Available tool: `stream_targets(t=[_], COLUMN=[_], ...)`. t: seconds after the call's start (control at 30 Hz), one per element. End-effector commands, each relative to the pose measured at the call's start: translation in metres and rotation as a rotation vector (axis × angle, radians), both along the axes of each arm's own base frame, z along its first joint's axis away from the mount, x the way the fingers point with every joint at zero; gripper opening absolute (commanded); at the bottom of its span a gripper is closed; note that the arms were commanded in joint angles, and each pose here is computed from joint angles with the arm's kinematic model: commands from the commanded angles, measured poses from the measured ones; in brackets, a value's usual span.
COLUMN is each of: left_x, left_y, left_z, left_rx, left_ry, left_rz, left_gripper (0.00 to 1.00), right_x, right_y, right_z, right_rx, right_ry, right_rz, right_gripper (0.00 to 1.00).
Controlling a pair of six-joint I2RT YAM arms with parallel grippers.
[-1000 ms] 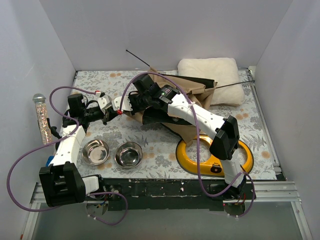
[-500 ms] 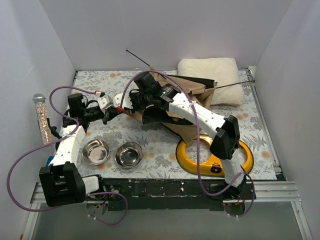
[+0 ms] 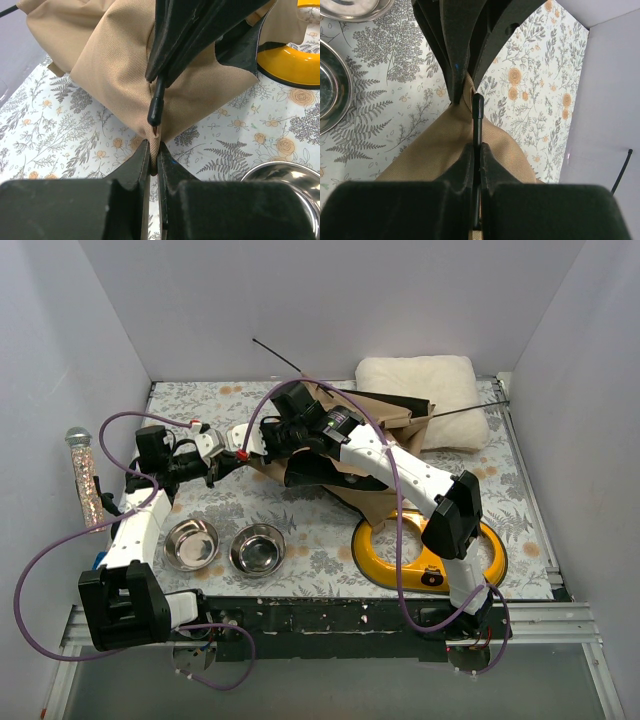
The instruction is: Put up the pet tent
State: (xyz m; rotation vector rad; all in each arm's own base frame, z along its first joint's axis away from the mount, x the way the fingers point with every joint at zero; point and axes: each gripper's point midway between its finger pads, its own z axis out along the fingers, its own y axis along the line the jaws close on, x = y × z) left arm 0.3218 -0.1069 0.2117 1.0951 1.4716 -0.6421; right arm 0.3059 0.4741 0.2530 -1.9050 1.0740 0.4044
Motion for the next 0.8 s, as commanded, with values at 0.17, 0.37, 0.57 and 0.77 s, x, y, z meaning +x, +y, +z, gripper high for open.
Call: stream_targets(t=[0.17, 0.37, 0.57, 0.77], left_x=[0.003, 0.001, 0.002, 0.0], left_y=[-0.003, -0.003, -0.003, -0.007], left_z=[0.023, 0.023, 0.025, 0.026], left_rx=[0.002, 0.008, 0.008, 0.005], left_ry=[-0.08, -0.089, -0.093, -0.085], left_rz=[-0.031, -0.033, -0.034, -0.047], left_gripper=[0.0, 0.0, 0.0, 0.0], right_x=[0.017, 0.019, 0.019, 0.02], right_y=[-0.024, -0.026, -0.028, -0.022], right_z=[-0.001, -0.009, -0.019, -0.025], right_rx=[-0.064, -0.091, -0.125, -0.148], right_ry=[-0.04, -0.038, -0.04, -0.075], right_rz=[-0.056, -0.061, -0.052, -0.042], right_gripper=[0.01, 0.01, 0.01, 0.01])
